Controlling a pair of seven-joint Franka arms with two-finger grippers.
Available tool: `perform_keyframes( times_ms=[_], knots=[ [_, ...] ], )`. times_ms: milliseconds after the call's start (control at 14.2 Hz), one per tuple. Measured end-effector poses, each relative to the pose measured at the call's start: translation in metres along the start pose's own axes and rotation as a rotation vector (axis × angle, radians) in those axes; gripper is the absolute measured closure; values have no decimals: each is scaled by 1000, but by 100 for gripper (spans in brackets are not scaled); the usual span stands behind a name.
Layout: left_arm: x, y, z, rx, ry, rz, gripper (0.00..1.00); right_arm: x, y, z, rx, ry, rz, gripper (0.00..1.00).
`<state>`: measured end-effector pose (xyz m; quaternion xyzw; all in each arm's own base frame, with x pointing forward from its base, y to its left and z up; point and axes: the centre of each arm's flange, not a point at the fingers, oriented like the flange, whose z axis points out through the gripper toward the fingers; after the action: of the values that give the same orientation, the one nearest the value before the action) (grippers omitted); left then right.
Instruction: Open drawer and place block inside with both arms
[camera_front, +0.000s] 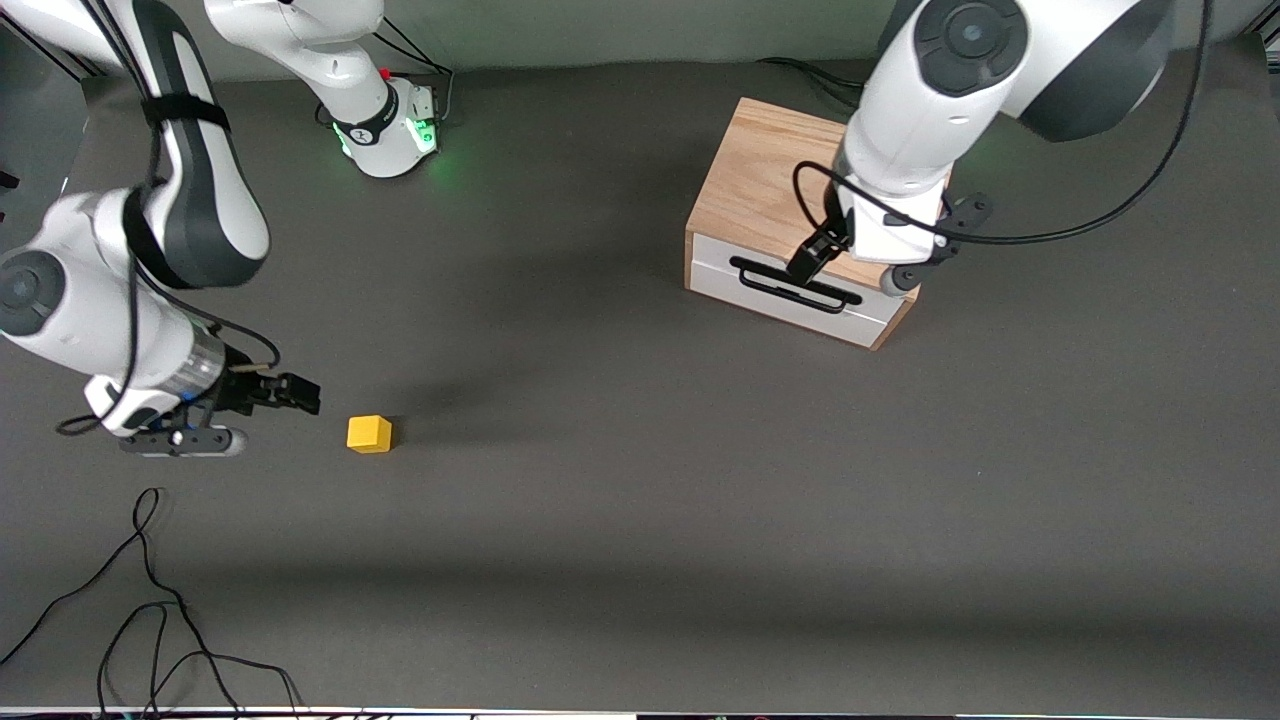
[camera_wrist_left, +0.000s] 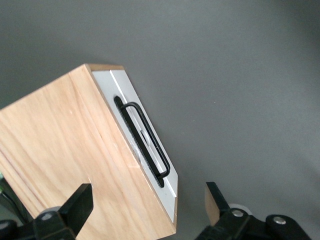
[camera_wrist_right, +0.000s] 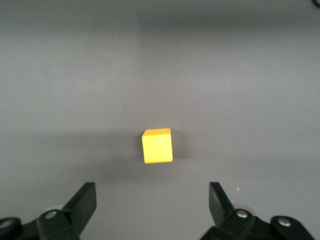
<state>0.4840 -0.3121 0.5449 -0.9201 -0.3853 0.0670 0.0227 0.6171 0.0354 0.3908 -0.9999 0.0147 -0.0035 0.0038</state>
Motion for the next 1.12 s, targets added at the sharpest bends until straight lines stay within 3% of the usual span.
perform_keyframes(
  times_ms=[281, 562, 914, 1124],
  knots=[
    [-1, 0, 15, 58, -13, -64, 0, -3, 3, 67, 2, 55, 3, 0],
    [1, 7, 50, 143, -35, -154, 0, -13, 5, 118, 1, 55, 4, 0],
    [-22, 25, 112, 256, -49, -198, 0, -16, 5, 159, -1, 47, 4, 0],
    [-29, 35, 138, 284, -51, -221, 0, -17, 6, 173, -2, 42, 5, 0]
  ],
)
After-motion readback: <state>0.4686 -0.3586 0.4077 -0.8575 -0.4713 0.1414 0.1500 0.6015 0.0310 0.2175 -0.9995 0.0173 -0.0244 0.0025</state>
